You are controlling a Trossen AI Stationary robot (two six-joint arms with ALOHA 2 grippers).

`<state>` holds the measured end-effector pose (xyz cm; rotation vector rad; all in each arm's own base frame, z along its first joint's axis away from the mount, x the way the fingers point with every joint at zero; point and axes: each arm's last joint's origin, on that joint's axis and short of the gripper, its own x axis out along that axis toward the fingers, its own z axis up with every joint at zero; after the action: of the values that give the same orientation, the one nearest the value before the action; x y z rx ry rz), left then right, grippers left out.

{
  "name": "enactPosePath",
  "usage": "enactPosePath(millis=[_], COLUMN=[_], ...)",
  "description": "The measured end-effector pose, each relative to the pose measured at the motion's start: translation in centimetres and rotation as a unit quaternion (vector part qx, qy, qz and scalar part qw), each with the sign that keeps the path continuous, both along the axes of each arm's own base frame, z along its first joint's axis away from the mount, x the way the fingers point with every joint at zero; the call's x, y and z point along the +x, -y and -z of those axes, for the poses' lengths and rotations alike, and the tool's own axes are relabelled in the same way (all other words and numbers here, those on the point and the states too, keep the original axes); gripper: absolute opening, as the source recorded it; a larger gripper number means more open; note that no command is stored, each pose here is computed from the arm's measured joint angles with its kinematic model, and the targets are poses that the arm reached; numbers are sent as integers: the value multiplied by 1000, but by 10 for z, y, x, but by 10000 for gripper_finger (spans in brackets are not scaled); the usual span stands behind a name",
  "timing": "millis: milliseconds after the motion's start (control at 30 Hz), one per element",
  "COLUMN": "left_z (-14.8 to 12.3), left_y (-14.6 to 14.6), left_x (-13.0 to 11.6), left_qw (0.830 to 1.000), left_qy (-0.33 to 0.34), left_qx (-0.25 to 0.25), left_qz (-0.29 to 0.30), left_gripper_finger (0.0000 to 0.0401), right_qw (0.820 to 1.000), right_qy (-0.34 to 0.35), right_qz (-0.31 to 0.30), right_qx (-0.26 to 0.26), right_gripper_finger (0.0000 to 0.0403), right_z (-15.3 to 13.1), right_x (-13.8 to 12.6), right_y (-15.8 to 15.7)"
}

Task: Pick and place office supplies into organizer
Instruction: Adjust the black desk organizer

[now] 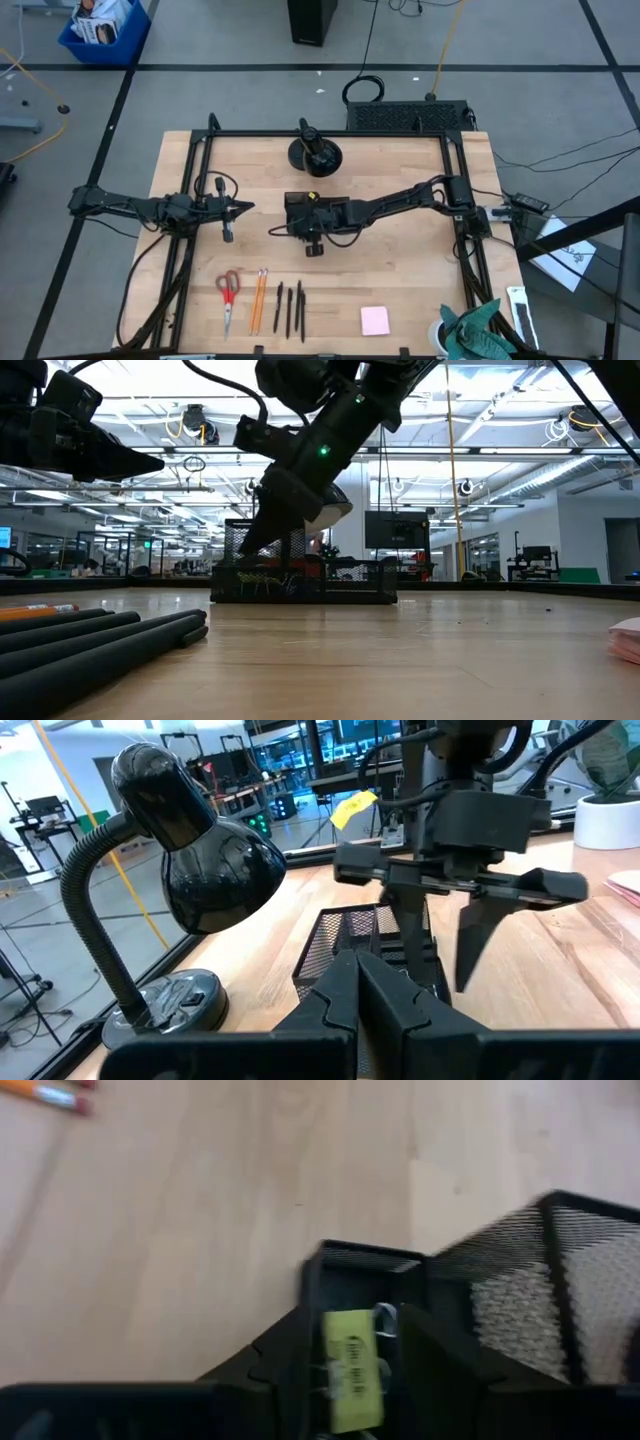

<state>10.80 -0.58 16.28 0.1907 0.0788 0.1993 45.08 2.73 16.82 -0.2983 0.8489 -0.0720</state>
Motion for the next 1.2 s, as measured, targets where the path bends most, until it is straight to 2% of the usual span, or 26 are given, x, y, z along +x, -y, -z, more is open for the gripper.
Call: enactPosePath(millis=[133,267,433,533,633,800,900,1033,1200], left_z=[0,0,1,2,2,2,2,2,2], left_y=[0,0,0,0,0,0,0,0,0], left_x=[0,0,0,0,0,0,0,0,0], left_qw=[1000,1000,1000,1000,1000,1000,1000,1000,1000], left_qy=[0,-1,-5,-11,-12,-11,-11,-12,-12], left_qx=[0,1,2,3,3,3,3,3,3], left_qz=[0,0,0,0,0,0,0,0,0], left_gripper_finger=[6,6,6,6,6,6,6,6,6], right_qw=[999,994,974,964,962,955,951,961,966], right_qy=[6,15,28,17,-16,-76,-96,-115,-111], right_qz=[-4,2,40,63,97,170,200,195,199], right_qx=[-34,-104,-222,-257,-254,-229,-215,-162,-124], right_gripper_finger=[145,138,128,115,85,9,10,1,1], right_z=[-4,-23,-56,-70,-74,-68,-58,-36,-10], right_x=[0,-7,-21,-30,-39,-52,-57,-64,-74], right_y=[-6,-19,-31,-28,-10,29,52,76,94])
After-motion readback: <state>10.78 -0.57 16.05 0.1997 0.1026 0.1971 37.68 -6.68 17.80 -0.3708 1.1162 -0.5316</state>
